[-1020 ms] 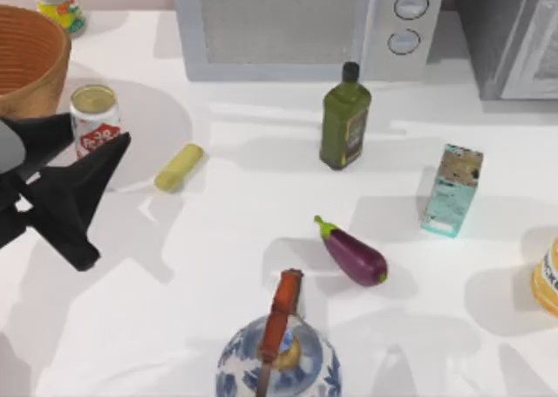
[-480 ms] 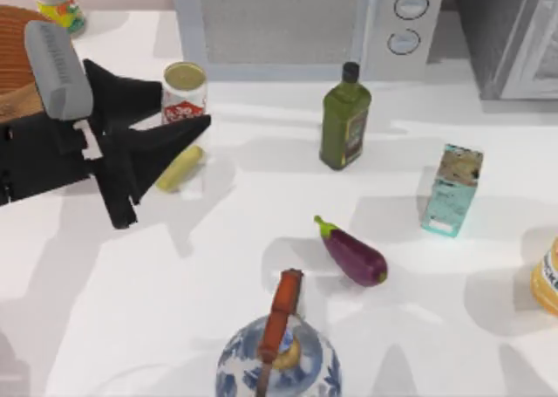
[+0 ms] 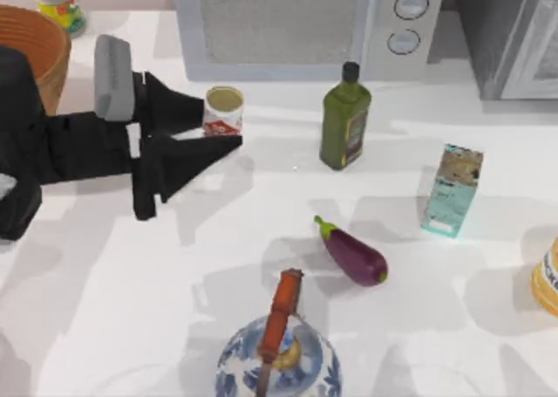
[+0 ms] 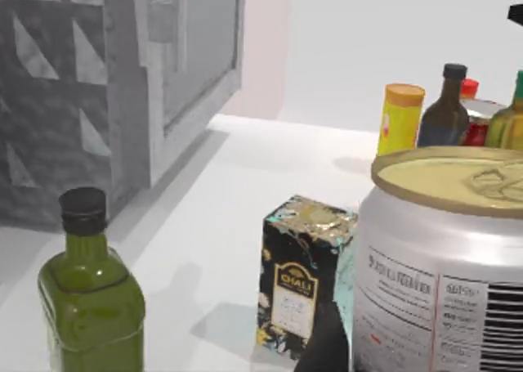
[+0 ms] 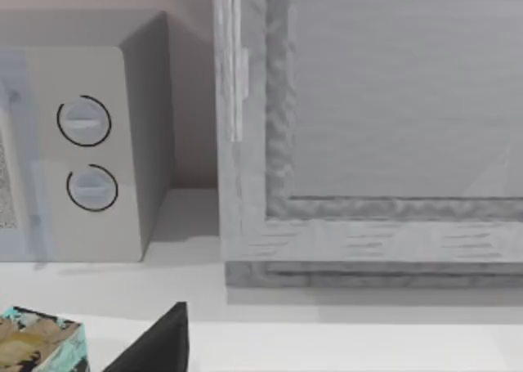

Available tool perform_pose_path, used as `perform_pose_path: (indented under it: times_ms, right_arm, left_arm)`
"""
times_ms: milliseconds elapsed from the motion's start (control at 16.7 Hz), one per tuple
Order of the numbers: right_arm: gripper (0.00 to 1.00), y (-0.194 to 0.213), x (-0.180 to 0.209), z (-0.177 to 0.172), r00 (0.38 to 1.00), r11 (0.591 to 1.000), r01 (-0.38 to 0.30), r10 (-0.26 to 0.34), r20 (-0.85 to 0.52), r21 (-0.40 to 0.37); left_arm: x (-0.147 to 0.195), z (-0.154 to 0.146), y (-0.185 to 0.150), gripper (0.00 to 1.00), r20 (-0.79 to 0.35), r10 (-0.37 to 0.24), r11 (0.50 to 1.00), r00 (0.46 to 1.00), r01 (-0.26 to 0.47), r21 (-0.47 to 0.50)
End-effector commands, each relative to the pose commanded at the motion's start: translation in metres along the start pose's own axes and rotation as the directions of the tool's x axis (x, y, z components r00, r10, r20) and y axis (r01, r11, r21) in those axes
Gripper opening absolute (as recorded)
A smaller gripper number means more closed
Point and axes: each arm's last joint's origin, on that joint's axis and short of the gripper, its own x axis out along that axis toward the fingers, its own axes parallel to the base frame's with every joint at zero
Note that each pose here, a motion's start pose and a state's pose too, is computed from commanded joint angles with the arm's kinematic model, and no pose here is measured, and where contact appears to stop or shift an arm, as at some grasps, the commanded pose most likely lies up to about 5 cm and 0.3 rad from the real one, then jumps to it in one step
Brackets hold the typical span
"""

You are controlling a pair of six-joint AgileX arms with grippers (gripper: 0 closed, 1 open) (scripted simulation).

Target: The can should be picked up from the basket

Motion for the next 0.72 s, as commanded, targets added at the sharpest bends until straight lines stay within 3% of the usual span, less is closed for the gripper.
perform_pose_path:
  times_ms: [180,420,720]
  right_arm:
    - [1.0,0.0,0.0,0.0,1.0,1.0,0.0,0.0,0.0,0.0]
    - [1.0,0.0,0.0,0.0,1.0,1.0,0.0,0.0,0.0,0.0]
    - [1.0,0.0,0.0,0.0,1.0,1.0,0.0,0.0,0.0,0.0]
  left_arm:
    - [0.003,-0.033,0.024,0.0,0.002,-0.057,0.998,0.998,0.057,-0.01]
    - [-0.003,-0.084,0.053,0.0,0.008,-0.086,0.996,0.996,0.086,0.002]
    - [-0.003,-0.133,0.066,0.0,0.015,-0.159,0.986,0.987,0.159,0.041]
